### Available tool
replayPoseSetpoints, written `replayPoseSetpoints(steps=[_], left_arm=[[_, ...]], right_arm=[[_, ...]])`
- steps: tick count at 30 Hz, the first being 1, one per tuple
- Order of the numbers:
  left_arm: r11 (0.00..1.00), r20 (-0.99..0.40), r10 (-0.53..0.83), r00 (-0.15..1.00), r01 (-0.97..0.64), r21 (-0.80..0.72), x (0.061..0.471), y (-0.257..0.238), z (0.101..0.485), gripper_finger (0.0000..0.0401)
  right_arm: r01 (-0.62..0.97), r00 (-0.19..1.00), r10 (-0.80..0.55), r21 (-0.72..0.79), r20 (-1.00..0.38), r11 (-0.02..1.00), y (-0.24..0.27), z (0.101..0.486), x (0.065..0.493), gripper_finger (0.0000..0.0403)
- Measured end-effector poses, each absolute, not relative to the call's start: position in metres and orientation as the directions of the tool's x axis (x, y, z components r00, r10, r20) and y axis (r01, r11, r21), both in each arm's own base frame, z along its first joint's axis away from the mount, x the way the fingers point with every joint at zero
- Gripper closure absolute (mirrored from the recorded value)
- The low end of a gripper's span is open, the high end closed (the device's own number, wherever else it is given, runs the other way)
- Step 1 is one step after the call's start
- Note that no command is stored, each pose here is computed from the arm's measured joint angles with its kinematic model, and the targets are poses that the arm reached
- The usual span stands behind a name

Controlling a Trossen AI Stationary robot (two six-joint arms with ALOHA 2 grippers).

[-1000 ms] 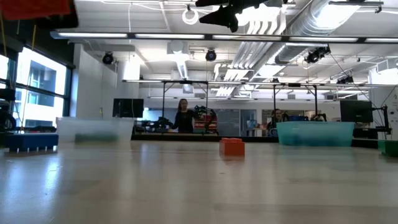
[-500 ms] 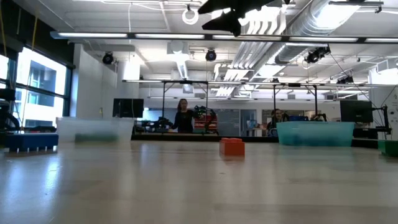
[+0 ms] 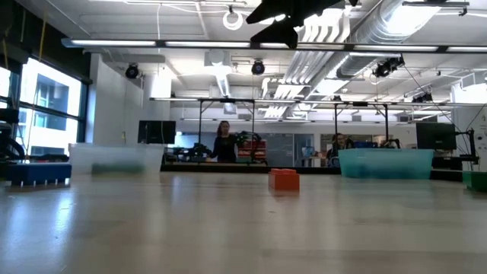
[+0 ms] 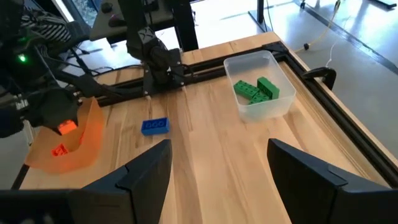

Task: Sort & place blocks by color
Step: Put the orange game piece into the orange bin, then put the blue game piece into the blue bin

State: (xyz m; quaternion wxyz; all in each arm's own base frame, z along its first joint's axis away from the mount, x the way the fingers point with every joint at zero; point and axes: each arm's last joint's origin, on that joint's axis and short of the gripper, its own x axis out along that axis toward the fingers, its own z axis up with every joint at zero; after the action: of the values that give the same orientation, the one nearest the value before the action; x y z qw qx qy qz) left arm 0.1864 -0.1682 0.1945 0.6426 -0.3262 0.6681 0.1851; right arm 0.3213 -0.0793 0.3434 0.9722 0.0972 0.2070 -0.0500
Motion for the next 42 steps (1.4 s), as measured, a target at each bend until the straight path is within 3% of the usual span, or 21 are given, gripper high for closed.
replayPoseSetpoints(steps=[7, 15, 32, 42], left_arm=[[0.725, -0.982, -0.177, -0.059, -0.683, -0.089, 0.192, -0.175, 0.172, 0.0282], [0.728, -0.968, -0.228, -0.100, -0.677, -0.102, 0.196, -0.181, 0.163, 0.0272], [0.666, -0.948, -0.290, -0.132, -0.739, -0.101, 0.198, -0.178, 0.167, 0.0180], [0.635, -0.961, -0.273, 0.033, -0.745, -0.206, 0.206, -0.176, 0.197, 0.0179]], right_arm=[[0.138, 0.903, -0.053, 0.171, -0.425, 0.976, -0.079, 0.342, 0.321, 0.0151], [0.144, 0.888, -0.049, 0.175, -0.458, 0.974, -0.079, 0.339, 0.319, 0.0151], [0.148, 0.870, -0.049, 0.165, -0.492, 0.975, -0.075, 0.345, 0.305, 0.0151], [0.165, 0.880, -0.055, 0.197, -0.471, 0.966, -0.068, 0.367, 0.277, 0.0151]])
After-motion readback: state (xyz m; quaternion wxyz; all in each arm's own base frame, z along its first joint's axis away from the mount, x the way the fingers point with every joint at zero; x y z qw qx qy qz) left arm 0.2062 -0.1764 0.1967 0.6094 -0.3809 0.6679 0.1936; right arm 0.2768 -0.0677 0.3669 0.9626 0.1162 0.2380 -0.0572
